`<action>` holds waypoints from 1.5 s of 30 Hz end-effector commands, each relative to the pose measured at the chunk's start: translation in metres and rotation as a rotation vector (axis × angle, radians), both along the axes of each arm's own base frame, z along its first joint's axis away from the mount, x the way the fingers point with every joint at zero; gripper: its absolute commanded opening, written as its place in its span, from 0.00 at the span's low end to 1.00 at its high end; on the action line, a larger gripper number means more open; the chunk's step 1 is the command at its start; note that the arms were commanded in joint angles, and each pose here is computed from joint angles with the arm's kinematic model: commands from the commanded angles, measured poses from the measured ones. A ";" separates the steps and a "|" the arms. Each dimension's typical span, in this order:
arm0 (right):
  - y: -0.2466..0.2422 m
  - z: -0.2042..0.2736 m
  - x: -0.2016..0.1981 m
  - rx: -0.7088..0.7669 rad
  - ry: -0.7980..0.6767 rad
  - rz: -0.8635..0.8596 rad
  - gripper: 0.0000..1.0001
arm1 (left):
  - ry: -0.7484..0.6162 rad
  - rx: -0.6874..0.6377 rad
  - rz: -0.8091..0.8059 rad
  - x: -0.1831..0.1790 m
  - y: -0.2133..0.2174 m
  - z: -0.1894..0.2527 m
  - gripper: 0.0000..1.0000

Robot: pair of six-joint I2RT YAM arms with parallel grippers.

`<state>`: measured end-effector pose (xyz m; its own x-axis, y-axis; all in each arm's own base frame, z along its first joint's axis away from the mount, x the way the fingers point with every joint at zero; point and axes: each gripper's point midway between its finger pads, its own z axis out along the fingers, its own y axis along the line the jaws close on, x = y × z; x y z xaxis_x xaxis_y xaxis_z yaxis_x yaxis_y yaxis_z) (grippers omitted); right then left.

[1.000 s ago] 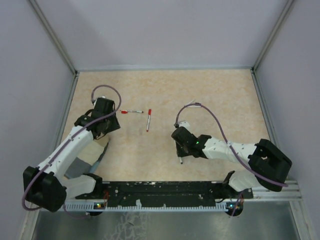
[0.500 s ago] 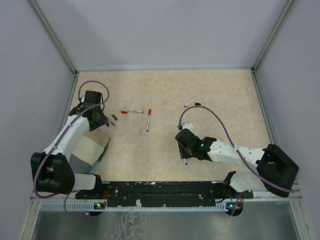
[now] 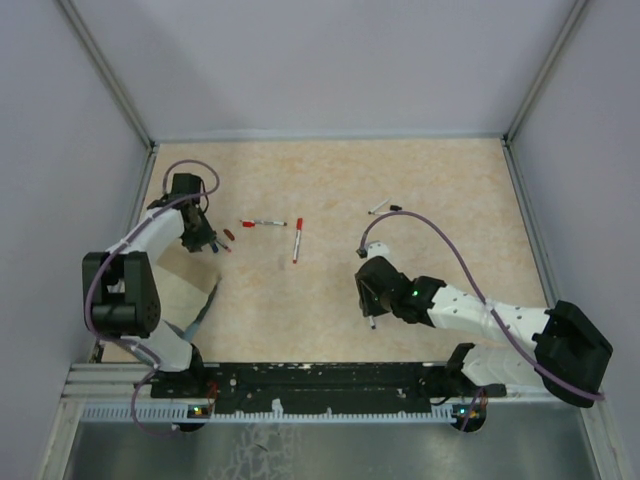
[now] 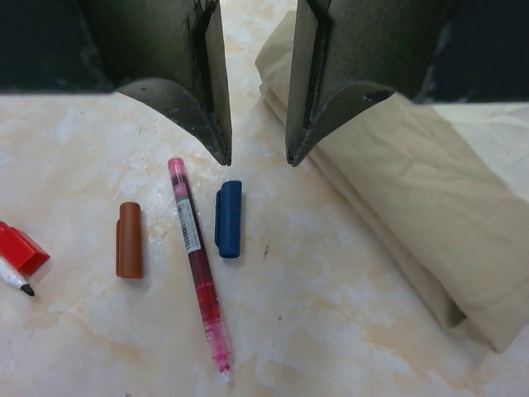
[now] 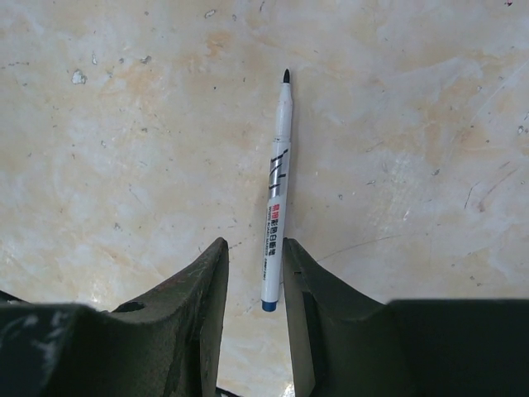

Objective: Insert the pens into the pen caps
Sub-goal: Pick up the pen cap from the center of the board.

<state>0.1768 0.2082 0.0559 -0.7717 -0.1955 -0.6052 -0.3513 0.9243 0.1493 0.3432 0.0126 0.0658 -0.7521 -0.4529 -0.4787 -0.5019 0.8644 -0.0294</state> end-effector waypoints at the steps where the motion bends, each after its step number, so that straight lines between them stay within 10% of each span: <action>1: 0.007 0.007 0.005 0.036 -0.040 0.020 0.33 | -0.023 -0.033 -0.014 0.022 -0.001 0.000 0.38; 33: 0.003 0.009 0.002 0.042 -0.046 0.017 0.33 | 0.149 -0.082 -0.009 0.025 -0.003 -0.054 0.19; 45: -0.001 0.019 0.003 0.059 -0.066 0.000 0.33 | 0.009 -0.063 -0.050 0.011 -0.004 0.008 0.13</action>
<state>0.1742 0.2076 0.0638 -0.7517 -0.1870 -0.6325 -0.3738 0.9108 0.1750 0.3613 0.0093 0.0357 -0.8015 -0.4675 -0.3729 -0.4880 0.8717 -0.0441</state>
